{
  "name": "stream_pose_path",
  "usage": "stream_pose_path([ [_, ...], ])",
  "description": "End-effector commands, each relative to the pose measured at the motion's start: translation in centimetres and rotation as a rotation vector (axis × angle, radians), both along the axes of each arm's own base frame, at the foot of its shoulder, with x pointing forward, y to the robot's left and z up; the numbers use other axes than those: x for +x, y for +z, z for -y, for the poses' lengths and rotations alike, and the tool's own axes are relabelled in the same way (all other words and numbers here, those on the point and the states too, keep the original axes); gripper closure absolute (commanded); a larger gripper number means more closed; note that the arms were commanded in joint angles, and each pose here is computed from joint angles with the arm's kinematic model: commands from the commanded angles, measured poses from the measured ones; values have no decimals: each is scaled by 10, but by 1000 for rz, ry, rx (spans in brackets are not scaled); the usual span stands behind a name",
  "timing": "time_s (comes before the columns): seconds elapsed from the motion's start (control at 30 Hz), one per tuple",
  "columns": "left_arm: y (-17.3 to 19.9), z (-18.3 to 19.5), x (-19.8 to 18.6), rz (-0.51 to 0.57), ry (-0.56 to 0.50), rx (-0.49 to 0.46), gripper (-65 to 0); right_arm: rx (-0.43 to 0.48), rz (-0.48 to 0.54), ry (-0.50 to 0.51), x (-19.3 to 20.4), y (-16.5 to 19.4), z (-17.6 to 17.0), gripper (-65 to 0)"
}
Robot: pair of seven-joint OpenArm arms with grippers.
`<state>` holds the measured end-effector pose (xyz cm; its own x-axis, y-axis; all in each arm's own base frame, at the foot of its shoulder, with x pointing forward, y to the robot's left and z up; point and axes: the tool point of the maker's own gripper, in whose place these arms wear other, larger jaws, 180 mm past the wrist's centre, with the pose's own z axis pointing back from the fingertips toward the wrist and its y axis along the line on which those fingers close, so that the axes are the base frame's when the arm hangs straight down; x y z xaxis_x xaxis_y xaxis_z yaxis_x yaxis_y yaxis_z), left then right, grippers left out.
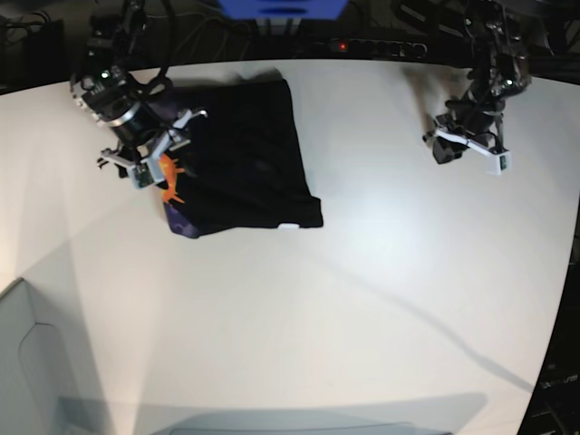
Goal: Fold the T-shirt properly
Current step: 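Release the bundle and pull the right gripper back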
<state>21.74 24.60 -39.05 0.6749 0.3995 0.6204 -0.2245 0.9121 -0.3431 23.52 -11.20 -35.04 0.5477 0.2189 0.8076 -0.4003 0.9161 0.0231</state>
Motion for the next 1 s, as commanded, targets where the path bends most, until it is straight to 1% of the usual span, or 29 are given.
stream_pose_path([
  [0.0, 12, -4, 7, 43, -5, 15, -119, 16, 28, 18, 2, 5, -3, -331],
  [0.1, 12, -4, 7, 43, -5, 15, -119, 43, -26, 40, -9, -11, -15, -329],
  [0.2, 12, -4, 7, 43, -5, 15, -119, 63, -59, 77, -19, -19, -30, -293],
  [0.33, 12, -4, 7, 44, -3, 15, -119, 98, -86, 159, -34, -21, -61, -258],
  [0.47, 11, -4, 5, 39, -3, 15, -119, 140, -112, 249, -52, -22, -94, -258],
  [0.6, 11, -4, 5, 38, -4, 15, -119, 151, -124, 350, -66, -21, -119, -255],
  [0.77, 10, -4, 4, 36, -4, 15, -119, 136, -89, 353, -61, -12, -115, -256],
  [0.97, 15, 0, 7, 51, -15, 12, -120, 75, -13, 235, -30, 3, -73, -260],
])
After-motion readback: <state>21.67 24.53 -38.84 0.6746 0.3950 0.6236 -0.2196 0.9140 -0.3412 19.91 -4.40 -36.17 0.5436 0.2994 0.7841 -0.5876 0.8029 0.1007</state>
